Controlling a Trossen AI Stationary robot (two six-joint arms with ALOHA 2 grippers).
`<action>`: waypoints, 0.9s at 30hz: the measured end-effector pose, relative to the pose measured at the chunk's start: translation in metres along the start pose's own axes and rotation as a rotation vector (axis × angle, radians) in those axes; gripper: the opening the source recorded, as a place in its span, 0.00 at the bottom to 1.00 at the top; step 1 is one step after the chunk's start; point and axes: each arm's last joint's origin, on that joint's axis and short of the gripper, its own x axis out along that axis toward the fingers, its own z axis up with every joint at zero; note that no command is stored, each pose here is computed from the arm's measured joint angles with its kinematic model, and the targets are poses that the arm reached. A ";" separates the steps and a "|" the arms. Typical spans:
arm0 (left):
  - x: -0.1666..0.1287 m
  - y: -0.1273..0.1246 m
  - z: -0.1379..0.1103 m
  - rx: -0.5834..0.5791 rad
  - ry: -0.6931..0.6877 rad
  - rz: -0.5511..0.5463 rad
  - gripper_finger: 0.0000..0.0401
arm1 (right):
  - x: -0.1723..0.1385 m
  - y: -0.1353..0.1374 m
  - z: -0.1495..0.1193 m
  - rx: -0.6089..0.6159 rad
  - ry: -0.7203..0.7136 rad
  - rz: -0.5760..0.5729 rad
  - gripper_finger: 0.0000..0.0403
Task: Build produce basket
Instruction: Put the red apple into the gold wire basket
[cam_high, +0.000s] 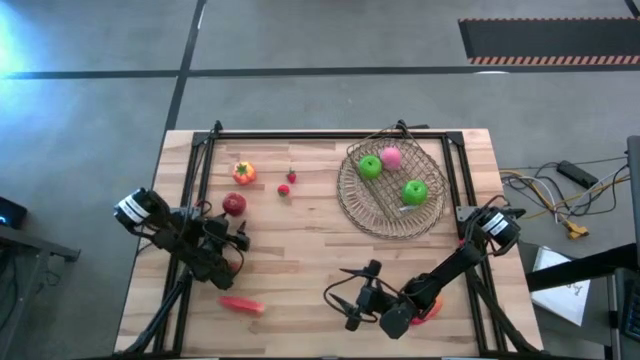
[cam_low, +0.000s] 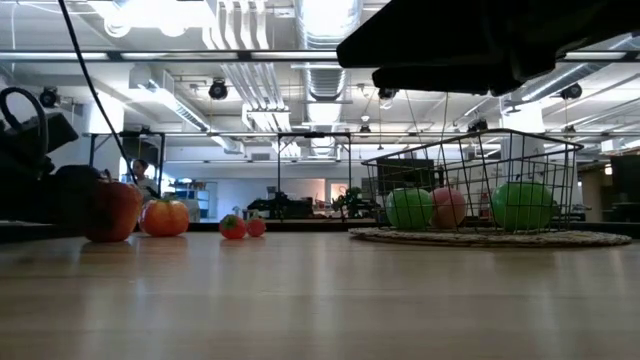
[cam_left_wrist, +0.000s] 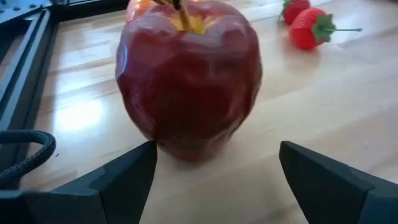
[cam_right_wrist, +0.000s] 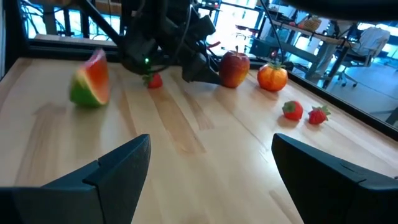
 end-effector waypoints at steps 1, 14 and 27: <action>0.001 0.000 0.000 -0.004 0.001 0.010 0.80 | 0.001 0.000 0.000 0.001 0.000 -0.002 0.81; 0.034 -0.004 -0.002 0.005 -0.106 0.163 0.80 | 0.000 0.000 0.001 0.002 0.000 -0.001 0.81; 0.043 0.004 0.007 -0.009 -0.202 0.122 0.80 | 0.000 0.000 0.002 0.019 -0.005 -0.001 0.81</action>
